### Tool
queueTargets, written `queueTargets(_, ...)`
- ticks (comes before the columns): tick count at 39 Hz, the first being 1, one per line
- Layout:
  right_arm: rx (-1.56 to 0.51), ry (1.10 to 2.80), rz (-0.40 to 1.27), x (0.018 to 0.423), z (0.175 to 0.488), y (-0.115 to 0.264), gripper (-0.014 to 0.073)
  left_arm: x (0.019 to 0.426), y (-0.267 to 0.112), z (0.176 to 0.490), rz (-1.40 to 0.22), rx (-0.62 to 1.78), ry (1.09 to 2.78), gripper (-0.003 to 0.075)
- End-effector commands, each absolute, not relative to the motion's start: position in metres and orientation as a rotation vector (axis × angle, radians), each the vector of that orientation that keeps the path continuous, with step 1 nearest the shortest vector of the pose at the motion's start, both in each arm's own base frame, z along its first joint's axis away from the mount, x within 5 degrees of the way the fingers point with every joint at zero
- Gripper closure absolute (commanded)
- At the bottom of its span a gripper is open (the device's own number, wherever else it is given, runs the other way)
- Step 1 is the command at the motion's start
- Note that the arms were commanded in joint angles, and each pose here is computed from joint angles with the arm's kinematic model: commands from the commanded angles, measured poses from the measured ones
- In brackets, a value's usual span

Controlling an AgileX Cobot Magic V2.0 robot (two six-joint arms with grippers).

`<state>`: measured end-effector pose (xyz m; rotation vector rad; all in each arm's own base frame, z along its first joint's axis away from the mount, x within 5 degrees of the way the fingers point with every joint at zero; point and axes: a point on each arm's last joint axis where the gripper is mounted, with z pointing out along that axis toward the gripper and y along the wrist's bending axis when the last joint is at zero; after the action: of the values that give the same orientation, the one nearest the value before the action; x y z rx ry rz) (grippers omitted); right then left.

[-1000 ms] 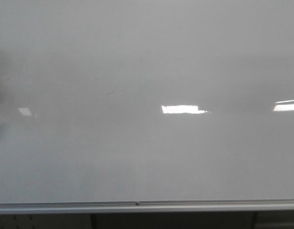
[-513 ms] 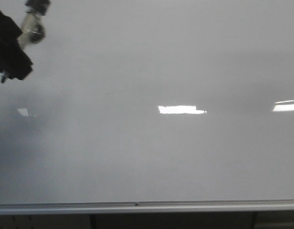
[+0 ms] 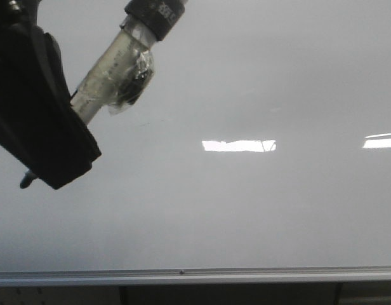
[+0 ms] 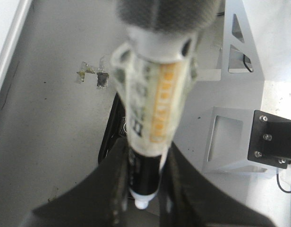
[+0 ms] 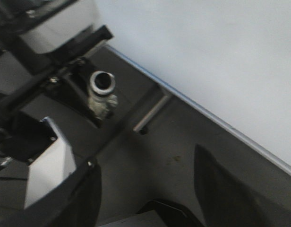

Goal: Write number 0 on whiteboard

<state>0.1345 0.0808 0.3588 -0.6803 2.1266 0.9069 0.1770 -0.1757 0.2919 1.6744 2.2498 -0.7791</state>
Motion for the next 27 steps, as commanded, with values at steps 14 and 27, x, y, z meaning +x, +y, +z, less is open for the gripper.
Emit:
queueTargets(14,-1.036,2.051,1.290,0.203,0.376,0.158,0.0023,0.171,-0.179,0.310,-0.844,1.648,2.180,0.0739)
queueTargets(27,-1.194,2.133,1.415,0.217,0.345,0.205,0.0186,0.171,-0.179,0.310,-0.844,1.648,2.180,0.0739)
